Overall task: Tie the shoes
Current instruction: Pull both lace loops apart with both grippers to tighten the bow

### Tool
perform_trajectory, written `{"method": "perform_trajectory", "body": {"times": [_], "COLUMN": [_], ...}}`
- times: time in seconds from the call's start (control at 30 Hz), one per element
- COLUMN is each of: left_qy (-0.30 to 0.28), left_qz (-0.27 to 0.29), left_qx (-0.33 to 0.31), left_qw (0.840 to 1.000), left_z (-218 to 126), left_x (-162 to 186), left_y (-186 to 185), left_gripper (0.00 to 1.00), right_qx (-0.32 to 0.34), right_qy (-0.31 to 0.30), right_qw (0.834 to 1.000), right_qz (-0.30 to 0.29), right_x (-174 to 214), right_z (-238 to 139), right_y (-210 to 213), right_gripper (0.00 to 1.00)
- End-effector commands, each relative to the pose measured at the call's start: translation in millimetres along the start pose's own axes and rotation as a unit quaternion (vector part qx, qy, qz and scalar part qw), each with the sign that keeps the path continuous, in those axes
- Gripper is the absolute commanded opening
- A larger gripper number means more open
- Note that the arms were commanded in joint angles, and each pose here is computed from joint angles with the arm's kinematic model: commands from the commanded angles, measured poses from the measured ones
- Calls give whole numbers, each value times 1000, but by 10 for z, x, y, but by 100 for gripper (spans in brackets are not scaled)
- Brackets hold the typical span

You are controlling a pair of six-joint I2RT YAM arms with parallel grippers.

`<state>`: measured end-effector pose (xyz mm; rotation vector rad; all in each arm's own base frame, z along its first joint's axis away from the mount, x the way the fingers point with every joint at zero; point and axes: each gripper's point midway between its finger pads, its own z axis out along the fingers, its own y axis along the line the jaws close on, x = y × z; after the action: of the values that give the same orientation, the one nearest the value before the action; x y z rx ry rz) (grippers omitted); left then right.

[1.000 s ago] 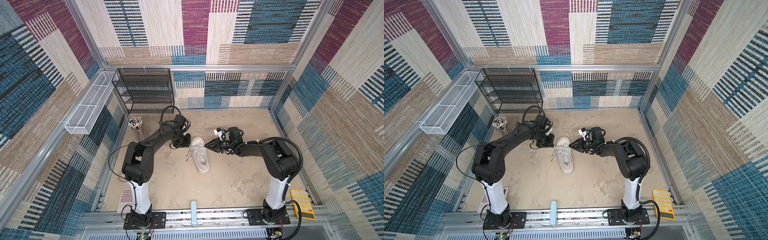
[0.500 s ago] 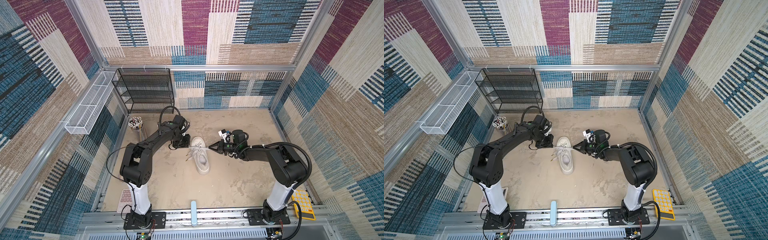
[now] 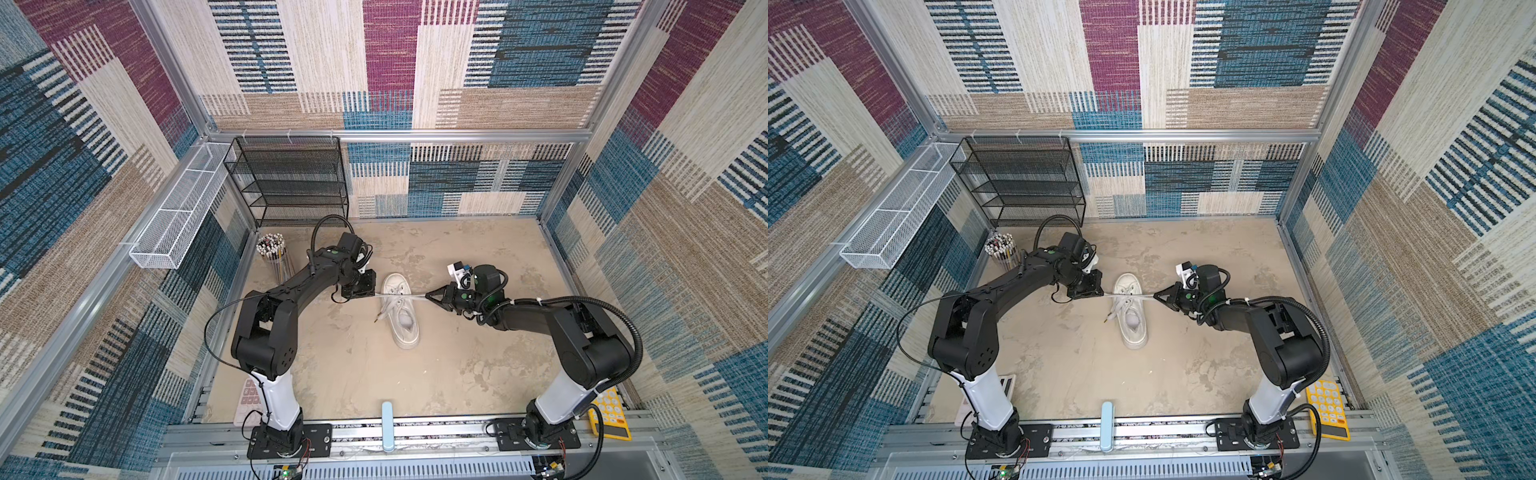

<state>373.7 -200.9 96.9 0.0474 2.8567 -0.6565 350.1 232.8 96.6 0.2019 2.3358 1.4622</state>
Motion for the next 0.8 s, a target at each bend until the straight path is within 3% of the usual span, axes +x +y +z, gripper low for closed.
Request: {"method": "perform_trajectory", "body": {"times": [0.0,0.4,0.77], "left_qy": [-11,-14,-20], "left_qz": [-7,-36,-33], "left_qx": [-44,-49,-32], "left_qw": [999,998,999], "left_z": [-54,-74,-70], "left_x": [-17,23,-79], "left_y": [205,381,253], "left_gripper": [0,0,0], "right_qx": [26,39,64], "right_qy": [-31,-43,-67], "right_qw": [999,998,995], "right_qz": [8,17,24], "right_x": [-103,-85,-135], "right_z": [-49,-134,-235], "right_y": [-121,-244,-338], "right_gripper": [0,0,0]}}
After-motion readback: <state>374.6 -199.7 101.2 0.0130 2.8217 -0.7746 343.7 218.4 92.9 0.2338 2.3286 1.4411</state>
